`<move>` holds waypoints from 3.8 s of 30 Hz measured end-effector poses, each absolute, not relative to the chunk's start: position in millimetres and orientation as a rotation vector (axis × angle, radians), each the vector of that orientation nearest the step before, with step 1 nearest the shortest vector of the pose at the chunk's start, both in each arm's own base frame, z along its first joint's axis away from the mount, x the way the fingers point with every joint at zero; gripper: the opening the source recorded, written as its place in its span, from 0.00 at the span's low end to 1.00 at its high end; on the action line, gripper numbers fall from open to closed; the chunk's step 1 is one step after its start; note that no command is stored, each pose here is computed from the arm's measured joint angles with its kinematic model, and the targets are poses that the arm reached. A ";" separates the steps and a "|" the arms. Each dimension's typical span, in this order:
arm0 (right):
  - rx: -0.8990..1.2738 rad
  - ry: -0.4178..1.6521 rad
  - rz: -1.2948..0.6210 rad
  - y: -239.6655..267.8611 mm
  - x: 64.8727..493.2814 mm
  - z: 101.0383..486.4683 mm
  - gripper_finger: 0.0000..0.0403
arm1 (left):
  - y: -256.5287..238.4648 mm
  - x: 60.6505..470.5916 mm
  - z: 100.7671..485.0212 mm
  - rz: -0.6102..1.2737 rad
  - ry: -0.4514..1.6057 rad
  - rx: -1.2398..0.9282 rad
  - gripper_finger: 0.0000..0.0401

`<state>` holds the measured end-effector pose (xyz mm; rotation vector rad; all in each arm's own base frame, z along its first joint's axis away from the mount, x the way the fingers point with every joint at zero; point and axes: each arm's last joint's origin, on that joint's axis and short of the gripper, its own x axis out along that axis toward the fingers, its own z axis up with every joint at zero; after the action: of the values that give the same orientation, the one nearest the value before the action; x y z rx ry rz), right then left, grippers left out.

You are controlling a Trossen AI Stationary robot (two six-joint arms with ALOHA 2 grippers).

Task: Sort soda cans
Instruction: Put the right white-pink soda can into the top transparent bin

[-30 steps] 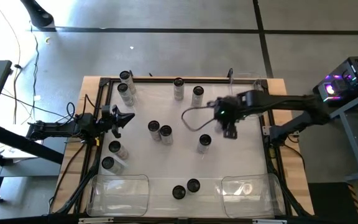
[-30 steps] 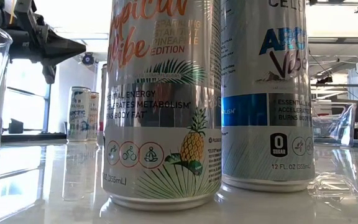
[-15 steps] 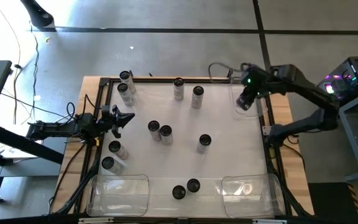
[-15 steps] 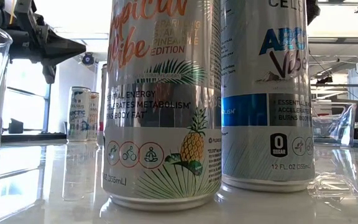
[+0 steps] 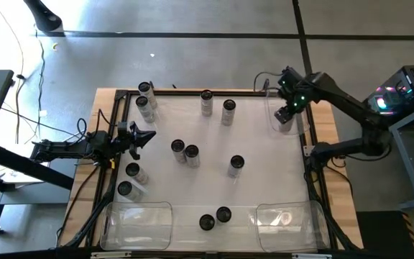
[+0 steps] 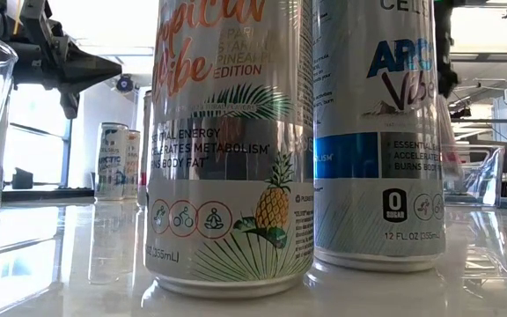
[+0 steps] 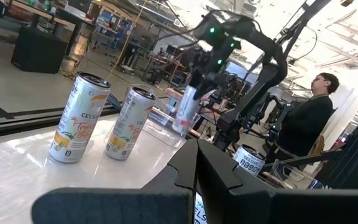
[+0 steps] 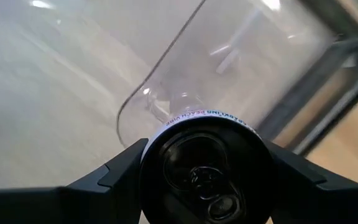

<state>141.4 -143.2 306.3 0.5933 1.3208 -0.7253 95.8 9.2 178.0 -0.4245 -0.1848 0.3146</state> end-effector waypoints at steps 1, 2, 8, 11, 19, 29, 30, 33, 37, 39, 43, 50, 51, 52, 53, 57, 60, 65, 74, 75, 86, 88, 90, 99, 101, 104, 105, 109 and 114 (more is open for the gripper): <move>0.593 1.317 -0.719 -142.7 141.0 301.4 0.59 | 9.2 95.8 178.0 0.315 -0.185 -0.425 0.00; 0.591 1.310 -0.717 -142.1 140.6 297.6 0.59 | 9.2 95.8 178.0 0.315 -0.184 -0.424 0.00; 0.587 1.253 -0.708 -135.2 134.6 287.6 0.59 | 9.2 95.8 178.1 0.315 -0.185 -0.425 0.00; 0.592 1.217 -0.691 -132.2 132.7 281.5 0.59 | 9.2 95.8 178.0 0.315 -0.184 -0.424 0.00; 0.601 1.220 -0.673 -129.6 131.8 263.5 0.59 | 9.3 95.8 178.1 0.315 -0.185 -0.425 0.00; 0.586 1.195 -0.662 -130.8 135.5 268.0 0.76 | 9.3 95.8 178.1 0.315 -0.185 -0.425 0.00; 0.586 1.194 -0.661 -130.3 136.0 268.1 0.77 | 9.3 95.8 178.1 0.315 -0.185 -0.425 0.00; 0.583 1.196 -0.640 -127.8 138.2 268.0 0.79 | 9.3 95.8 178.1 0.315 -0.185 -0.425 0.00; 0.582 1.198 -0.632 -124.7 140.7 268.2 0.79 | 9.3 95.8 178.1 0.315 -0.185 -0.425 0.00; 0.580 1.199 -0.628 -123.1 140.7 269.5 0.80 | 9.3 95.8 178.1 0.315 -0.185 -0.425 0.00; 0.562 1.199 -0.667 -121.6 140.5 283.9 0.80 | 9.3 95.8 178.1 0.315 -0.185 -0.425 0.00; 0.467 1.116 -0.749 -118.2 141.6 333.8 0.80 | 9.3 95.8 178.0 0.315 -0.185 -0.425 0.00; 0.450 1.100 -0.759 -117.2 141.9 340.8 0.80 | 9.3 95.8 178.1 0.315 -0.185 -0.425 0.00; 0.435 1.081 -0.765 -115.9 142.4 347.8 0.80 | 9.3 95.8 178.1 0.315 -0.185 -0.425 0.00; 0.417 1.060 -0.768 -114.4 143.2 354.7 0.80 | 9.3 95.8 178.1 0.315 -0.185 -0.425 0.00; 0.348 0.956 -0.722 -106.1 152.8 374.8 0.80 | 9.3 95.8 178.0 0.315 -0.185 -0.425 0.00; 0.280 0.840 -0.637 -97.2 169.4 380.3 0.80 | 9.3 95.8 178.1 0.315 -0.185 -0.425 0.00; 0.132 0.636 -0.395 -72.1 208.3 372.5 0.80 | 9.2 95.8 178.1 0.315 -0.185 -0.425 0.00; 0.017 0.218 -0.019 -19.6 261.1 317.2 0.80 | 9.3 95.8 178.0 0.316 -0.183 -0.415 0.00; 0.018 0.193 -0.009 -16.9 265.4 311.2 0.80 | 9.3 95.8 178.0 0.316 -0.182 -0.415 0.00; 0.040 0.332 0.032 -6.8 337.9 277.4 0.80 | 9.7 95.7 178.0 0.330 -0.184 -0.407 0.00; 0.042 0.388 0.030 -7.5 349.1 273.9 0.80 | 9.7 95.7 178.0 0.330 -0.184 -0.406 0.00; 0.043 0.425 0.030 -7.7 359.9 271.2 0.80 | 9.6 95.7 178.0 0.330 -0.184 -0.406 0.00; 0.041 0.478 0.032 -8.4 403.6 257.1 0.80 | 9.6 95.8 177.3 0.331 -0.176 -0.405 0.00; 0.041 0.502 0.032 -8.6 409.1 253.5 0.80 | 9.6 95.8 177.2 0.331 -0.176 -0.405 0.00; 0.041 0.524 0.033 -8.7 414.9 245.6 0.80 | 9.6 95.8 177.2 0.330 -0.175 -0.404 0.00; 0.041 0.533 0.032 -8.7 415.6 242.9 0.80 | 9.6 95.8 177.1 0.330 -0.175 -0.404 0.00; 0.042 0.545 0.034 -8.7 417.1 238.4 0.80 | 9.6 95.9 176.1 0.331 -0.164 -0.402 0.00; 0.049 0.542 0.032 -8.7 417.3 238.6 0.80 | 9.6 96.0 175.6 0.332 -0.158 -0.402 0.00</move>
<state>417.3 -8.7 238.6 0.0488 0.5422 0.0319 96.0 9.6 175.6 -0.4018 -0.1581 0.3321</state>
